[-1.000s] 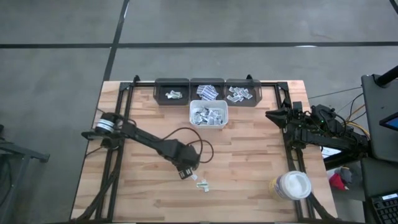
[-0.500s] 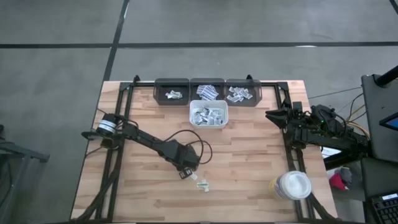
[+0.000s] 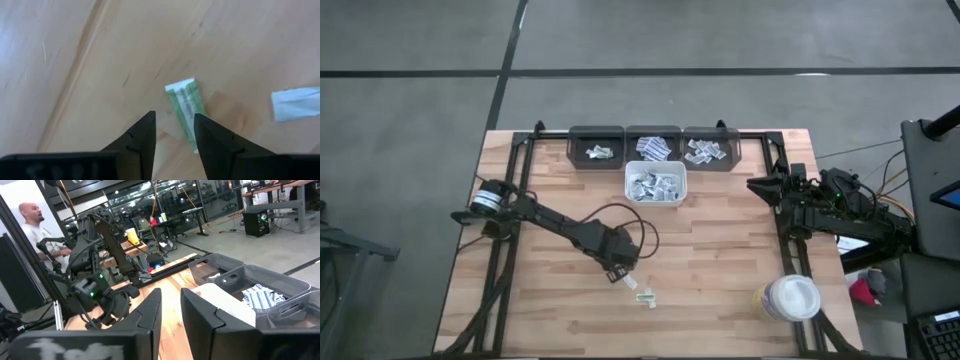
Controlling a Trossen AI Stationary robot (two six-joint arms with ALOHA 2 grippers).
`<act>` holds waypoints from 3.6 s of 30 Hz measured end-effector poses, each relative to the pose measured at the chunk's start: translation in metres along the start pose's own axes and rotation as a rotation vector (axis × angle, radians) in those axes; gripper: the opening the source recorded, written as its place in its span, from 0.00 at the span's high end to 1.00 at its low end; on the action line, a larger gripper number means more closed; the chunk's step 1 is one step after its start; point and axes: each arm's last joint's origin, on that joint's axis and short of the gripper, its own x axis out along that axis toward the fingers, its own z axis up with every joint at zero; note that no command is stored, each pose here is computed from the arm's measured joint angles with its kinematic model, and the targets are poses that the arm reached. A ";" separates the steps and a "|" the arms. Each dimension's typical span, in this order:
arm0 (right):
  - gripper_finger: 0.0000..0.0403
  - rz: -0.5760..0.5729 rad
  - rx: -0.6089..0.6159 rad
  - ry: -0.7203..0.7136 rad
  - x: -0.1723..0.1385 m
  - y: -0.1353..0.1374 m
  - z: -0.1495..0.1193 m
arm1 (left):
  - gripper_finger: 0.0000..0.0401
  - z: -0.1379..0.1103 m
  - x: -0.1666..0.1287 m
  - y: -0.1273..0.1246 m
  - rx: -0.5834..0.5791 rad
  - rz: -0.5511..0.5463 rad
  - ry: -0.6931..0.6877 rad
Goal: Pick & Place First Aid Supplies
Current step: Put the green bandage into the left black bin
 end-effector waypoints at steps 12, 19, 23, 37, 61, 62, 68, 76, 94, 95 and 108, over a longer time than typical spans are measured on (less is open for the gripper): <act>0.82 0.000 0.000 0.000 0.000 0.000 0.000 | 0.67 -0.003 0.018 0.000 0.004 0.004 0.003; 0.79 0.000 0.000 0.000 0.000 0.000 0.000 | 0.77 -0.014 0.040 0.007 -0.013 0.006 0.007; 0.78 0.000 0.000 0.000 0.000 0.000 0.000 | 0.91 -0.016 0.043 0.009 0.004 0.019 0.014; 0.83 0.000 0.000 0.000 0.000 0.000 0.000 | 1.00 -0.005 -0.035 0.037 0.227 0.136 -0.184; 0.78 -0.001 0.003 -0.001 0.000 0.000 0.000 | 1.00 0.092 -0.072 0.313 0.050 0.150 -0.418; 0.77 -0.001 0.003 -0.001 0.000 0.000 0.000 | 1.00 0.097 -0.063 0.315 0.058 0.146 -0.391; 0.79 -0.001 0.003 -0.001 0.000 0.000 0.000 | 1.00 0.125 -0.022 0.321 0.109 0.119 -0.278; 0.83 -0.001 0.033 -0.001 0.000 0.000 0.000 | 0.91 0.146 -0.012 0.327 0.111 0.132 -0.261; 0.80 -0.001 0.029 -0.001 0.000 0.000 0.000 | 0.63 0.121 -0.128 0.241 0.264 -0.078 -0.276; 0.80 -0.001 0.029 -0.001 0.000 0.000 0.000 | 0.63 0.115 -0.135 0.226 0.299 -0.091 -0.292; 0.78 -0.001 0.029 -0.001 0.000 0.000 0.000 | 0.63 0.035 -0.145 0.049 0.599 -0.117 -0.446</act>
